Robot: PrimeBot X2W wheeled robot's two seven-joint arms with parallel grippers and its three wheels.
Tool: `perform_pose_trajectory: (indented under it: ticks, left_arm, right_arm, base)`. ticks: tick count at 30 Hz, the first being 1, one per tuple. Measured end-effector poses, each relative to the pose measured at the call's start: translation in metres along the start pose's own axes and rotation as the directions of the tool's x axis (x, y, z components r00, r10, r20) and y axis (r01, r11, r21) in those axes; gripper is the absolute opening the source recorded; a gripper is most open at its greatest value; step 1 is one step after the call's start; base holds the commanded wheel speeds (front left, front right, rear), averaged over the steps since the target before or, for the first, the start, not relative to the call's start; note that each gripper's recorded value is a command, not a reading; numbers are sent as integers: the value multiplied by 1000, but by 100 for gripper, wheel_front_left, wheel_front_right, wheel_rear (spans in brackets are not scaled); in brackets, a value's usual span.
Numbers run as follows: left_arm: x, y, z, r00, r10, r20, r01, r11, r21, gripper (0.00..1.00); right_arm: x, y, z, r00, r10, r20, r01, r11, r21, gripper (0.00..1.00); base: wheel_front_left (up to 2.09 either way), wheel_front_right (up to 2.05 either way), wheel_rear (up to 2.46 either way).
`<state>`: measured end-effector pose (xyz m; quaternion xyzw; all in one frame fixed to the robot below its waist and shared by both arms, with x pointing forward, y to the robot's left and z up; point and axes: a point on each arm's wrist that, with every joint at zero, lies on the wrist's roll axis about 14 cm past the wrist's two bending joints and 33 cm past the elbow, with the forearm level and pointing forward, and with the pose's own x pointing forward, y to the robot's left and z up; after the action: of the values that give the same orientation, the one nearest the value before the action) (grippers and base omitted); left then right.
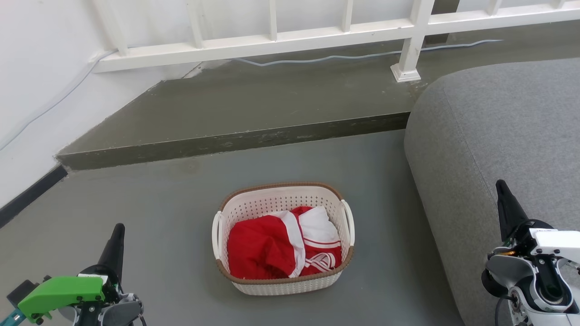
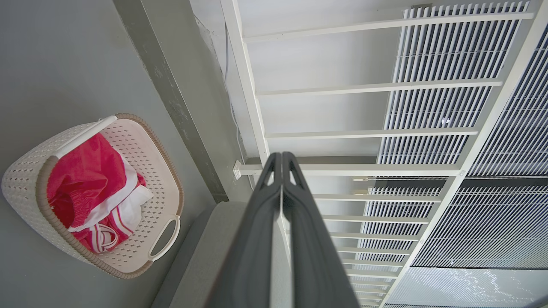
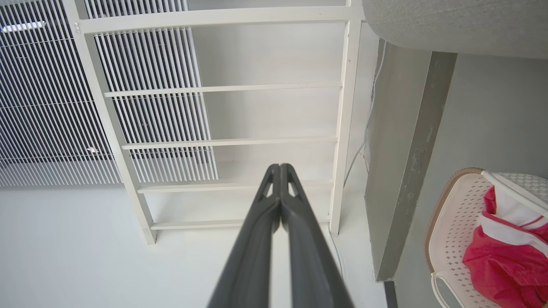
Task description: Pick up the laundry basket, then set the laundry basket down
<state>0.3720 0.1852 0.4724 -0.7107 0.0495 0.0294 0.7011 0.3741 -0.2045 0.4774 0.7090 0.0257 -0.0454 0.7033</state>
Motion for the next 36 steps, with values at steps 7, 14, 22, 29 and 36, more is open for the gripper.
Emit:
perform_pose_trajectory:
  ticks: [7,14,22,29,36]
  left_arm:
    - [0,0,0,1000,-1,1,1,1000,0,0]
    - [0,0,0,1000,-1,1,1,1000,0,0]
    - [1,-1,0,1000,-4,1,4,1000,0,0]
    - [1,-2,0,1000,-5,2,5,1000,0,0]
    - [1,-2,1,1000,-5,2,5,1000,0,0]
  right_arm:
    - [0,0,0,1000,-1,0,1,1000,1,0]
    - [0,0,0,1000,-1,0,1,1000,2,0]
    - [0,-1,0,1000,-3,1,3,1000,3,0]
    - [0,-1,0,1000,-4,2,4,1000,4,0]
    - [0,-1,0,1000,-4,3,4,1000,4,0]
  base:
    - [0,0,0]
    - [0,0,0]
    - [0,0,0]
    - [0,0,0]
    - [0,0,0]
